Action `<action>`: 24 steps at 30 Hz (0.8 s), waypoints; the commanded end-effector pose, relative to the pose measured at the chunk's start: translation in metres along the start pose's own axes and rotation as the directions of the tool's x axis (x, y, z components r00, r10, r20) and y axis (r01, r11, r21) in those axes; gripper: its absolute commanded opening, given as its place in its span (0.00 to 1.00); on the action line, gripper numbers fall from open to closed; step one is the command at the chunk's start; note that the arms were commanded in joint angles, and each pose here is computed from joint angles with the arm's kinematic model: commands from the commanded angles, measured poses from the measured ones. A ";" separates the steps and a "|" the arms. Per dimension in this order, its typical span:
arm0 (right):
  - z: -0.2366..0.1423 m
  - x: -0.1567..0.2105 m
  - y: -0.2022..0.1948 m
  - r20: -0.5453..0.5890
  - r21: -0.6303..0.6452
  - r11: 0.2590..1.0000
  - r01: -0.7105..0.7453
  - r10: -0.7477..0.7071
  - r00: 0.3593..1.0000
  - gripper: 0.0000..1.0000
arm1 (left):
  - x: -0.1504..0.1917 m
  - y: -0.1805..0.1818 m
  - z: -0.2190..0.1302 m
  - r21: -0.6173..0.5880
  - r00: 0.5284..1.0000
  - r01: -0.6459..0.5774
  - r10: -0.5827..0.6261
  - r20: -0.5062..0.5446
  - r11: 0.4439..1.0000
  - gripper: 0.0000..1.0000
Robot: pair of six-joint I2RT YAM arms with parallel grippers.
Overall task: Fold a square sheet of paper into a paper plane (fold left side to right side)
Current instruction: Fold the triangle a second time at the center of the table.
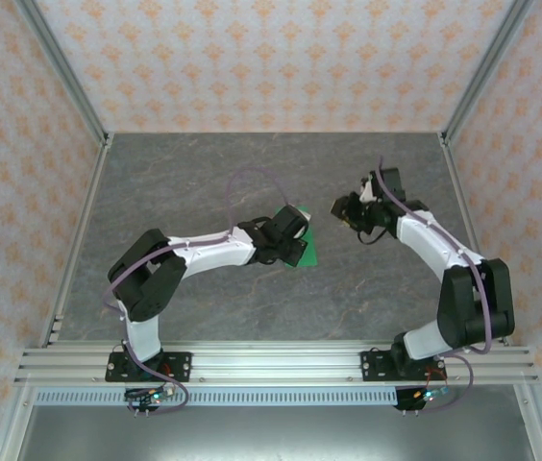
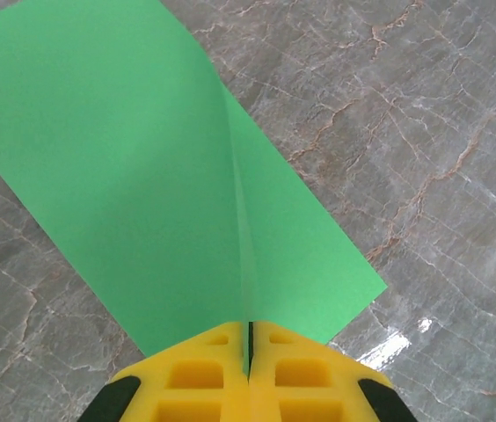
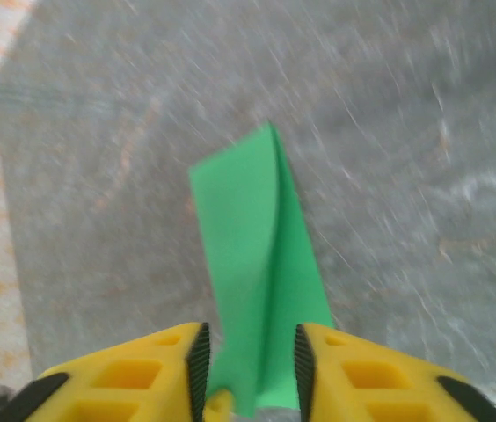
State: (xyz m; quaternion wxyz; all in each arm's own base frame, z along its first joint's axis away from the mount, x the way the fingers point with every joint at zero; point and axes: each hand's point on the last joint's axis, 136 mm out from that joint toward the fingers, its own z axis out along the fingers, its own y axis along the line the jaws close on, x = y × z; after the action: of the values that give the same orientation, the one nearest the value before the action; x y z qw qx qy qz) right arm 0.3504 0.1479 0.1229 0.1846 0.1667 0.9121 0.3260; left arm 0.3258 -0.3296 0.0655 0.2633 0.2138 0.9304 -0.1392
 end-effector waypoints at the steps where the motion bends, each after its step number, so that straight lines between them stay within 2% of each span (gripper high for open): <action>1: 0.018 0.029 0.004 -0.075 -0.053 0.999 0.001 -0.005 0.997 0.23 | -0.008 -0.009 -0.014 0.095 0.998 0.061 -0.064 0.027 0.994 0.04; 4: 0.036 0.051 -0.001 -0.124 -0.054 0.998 -0.020 0.013 0.992 0.10 | -0.004 -0.002 -0.014 0.102 0.996 0.086 -0.087 0.013 0.991 0.04; 7: 0.053 0.070 -0.007 -0.179 -0.023 1.000 -0.021 0.016 0.984 0.06 | -0.002 0.005 -0.013 0.104 0.994 0.112 -0.112 0.002 0.988 0.04; 14: 0.077 0.088 -0.024 -0.241 0.071 0.997 -0.017 0.034 0.970 0.05 | 0.000 0.019 -0.014 0.097 0.990 0.141 -0.141 -0.011 0.985 0.04; 24: 0.083 0.100 -0.050 -0.302 0.195 0.981 0.008 0.052 0.952 0.05 | 0.006 0.028 -0.005 0.084 0.989 0.143 -0.141 -0.037 0.986 0.04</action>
State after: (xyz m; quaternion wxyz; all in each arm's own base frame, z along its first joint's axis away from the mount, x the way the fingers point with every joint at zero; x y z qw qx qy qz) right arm 0.2979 0.2070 0.0203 0.0341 0.1427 0.9433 0.2977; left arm 0.3307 -0.3078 0.0641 0.2298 0.1654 0.9389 -0.1957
